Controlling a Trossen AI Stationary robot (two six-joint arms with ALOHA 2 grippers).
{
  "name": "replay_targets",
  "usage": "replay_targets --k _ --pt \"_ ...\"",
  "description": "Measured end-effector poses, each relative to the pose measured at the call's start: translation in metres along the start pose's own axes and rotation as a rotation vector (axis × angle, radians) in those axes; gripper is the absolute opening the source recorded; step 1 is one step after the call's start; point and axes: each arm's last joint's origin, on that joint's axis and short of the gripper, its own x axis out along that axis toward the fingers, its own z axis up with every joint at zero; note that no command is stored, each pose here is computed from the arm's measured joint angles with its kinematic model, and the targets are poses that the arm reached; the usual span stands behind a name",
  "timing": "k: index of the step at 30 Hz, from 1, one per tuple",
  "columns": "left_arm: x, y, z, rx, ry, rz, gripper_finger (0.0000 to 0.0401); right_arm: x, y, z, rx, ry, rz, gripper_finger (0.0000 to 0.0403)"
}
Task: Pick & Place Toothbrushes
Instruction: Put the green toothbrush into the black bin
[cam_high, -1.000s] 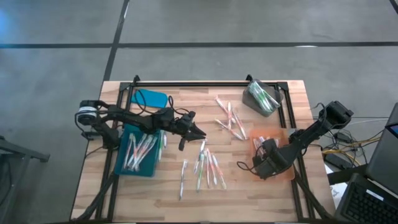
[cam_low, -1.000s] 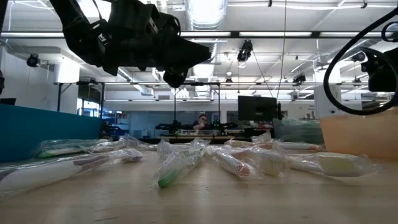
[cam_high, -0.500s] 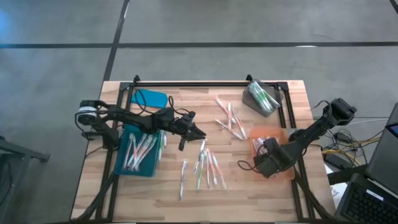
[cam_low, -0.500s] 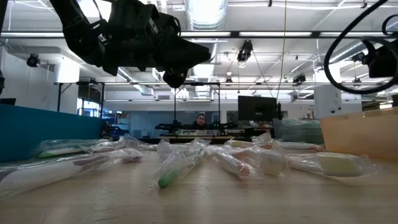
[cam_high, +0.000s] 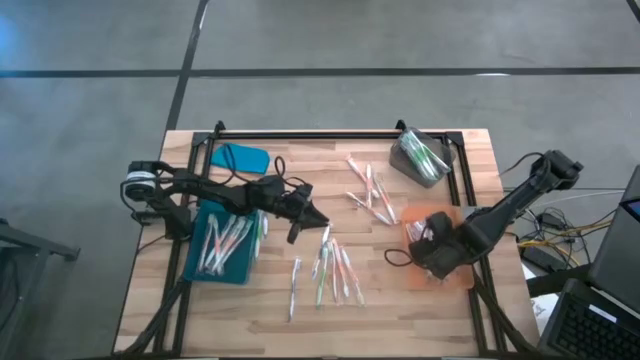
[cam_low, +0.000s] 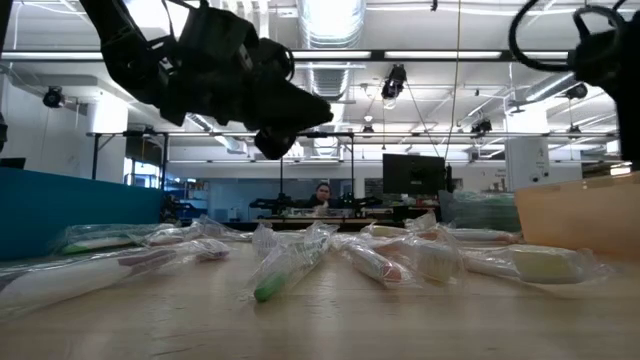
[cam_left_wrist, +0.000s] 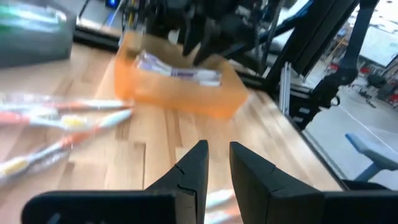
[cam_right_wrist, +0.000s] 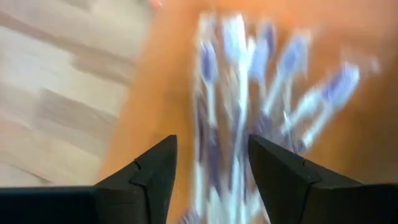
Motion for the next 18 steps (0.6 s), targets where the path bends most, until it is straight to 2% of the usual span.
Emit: replay_targets --k 6,16,18 --pt "0.000 0.001 -0.005 -0.015 0.046 0.013 0.0069 -0.010 -0.002 0.009 -0.053 -0.149 0.105 0.0160" --pt "0.000 0.002 -0.005 0.035 0.053 0.013 0.0069 -0.018 -0.007 0.015 -0.124 -0.218 0.168 0.0110" --pt "0.000 0.001 -0.006 0.076 0.060 0.009 0.0069 -0.020 -0.008 0.017 -0.134 -0.238 0.180 0.0101"
